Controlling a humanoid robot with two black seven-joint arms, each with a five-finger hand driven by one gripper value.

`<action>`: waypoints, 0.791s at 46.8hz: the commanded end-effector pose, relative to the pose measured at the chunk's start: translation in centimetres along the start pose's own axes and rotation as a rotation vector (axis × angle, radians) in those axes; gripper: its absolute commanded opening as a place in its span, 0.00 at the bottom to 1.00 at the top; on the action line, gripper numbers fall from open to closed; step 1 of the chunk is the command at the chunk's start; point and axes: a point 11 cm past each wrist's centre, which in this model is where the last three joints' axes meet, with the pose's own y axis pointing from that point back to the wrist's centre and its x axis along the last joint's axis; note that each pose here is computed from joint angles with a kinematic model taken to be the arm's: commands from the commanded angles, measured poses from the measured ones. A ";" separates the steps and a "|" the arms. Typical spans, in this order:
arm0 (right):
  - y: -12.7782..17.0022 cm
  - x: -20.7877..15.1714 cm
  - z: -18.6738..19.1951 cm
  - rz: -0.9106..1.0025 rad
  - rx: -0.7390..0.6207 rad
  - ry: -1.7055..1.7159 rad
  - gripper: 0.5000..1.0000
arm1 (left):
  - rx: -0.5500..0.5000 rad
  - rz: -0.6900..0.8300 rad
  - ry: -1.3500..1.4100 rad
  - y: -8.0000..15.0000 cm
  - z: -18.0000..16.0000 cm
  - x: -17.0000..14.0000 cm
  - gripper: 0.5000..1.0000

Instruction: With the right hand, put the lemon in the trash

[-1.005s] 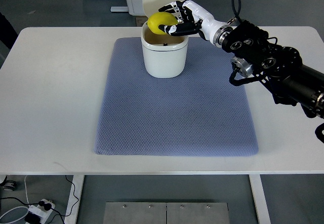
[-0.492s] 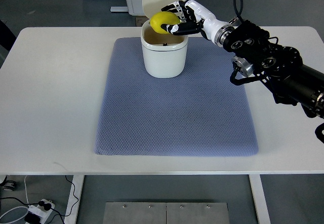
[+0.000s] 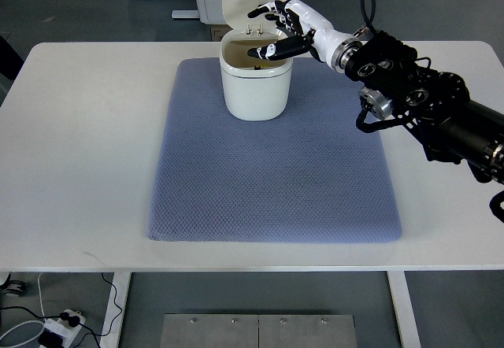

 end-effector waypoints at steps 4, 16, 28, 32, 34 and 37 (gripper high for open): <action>0.0 -0.4 -0.1 -0.014 0.004 -0.003 1.00 | 0.000 0.000 -0.001 0.0 0.0 0.0 1.00; 0.0 -0.8 -0.3 -0.027 0.009 -0.007 1.00 | 0.000 0.000 -0.001 0.0 0.0 0.0 1.00; 1.2 0.3 -0.1 -0.040 0.011 -0.013 1.00 | 0.001 0.000 0.001 0.0 0.0 0.0 1.00; 2.7 0.7 -0.4 -0.073 0.033 -0.030 1.00 | 0.001 0.000 0.001 0.0 0.0 0.0 1.00; 3.5 1.0 -0.7 -0.087 0.041 -0.038 1.00 | 0.001 0.000 0.001 0.0 0.0 0.0 1.00; 4.8 1.4 -0.9 -0.102 0.049 -0.046 1.00 | 0.000 0.000 -0.001 0.0 0.0 0.0 1.00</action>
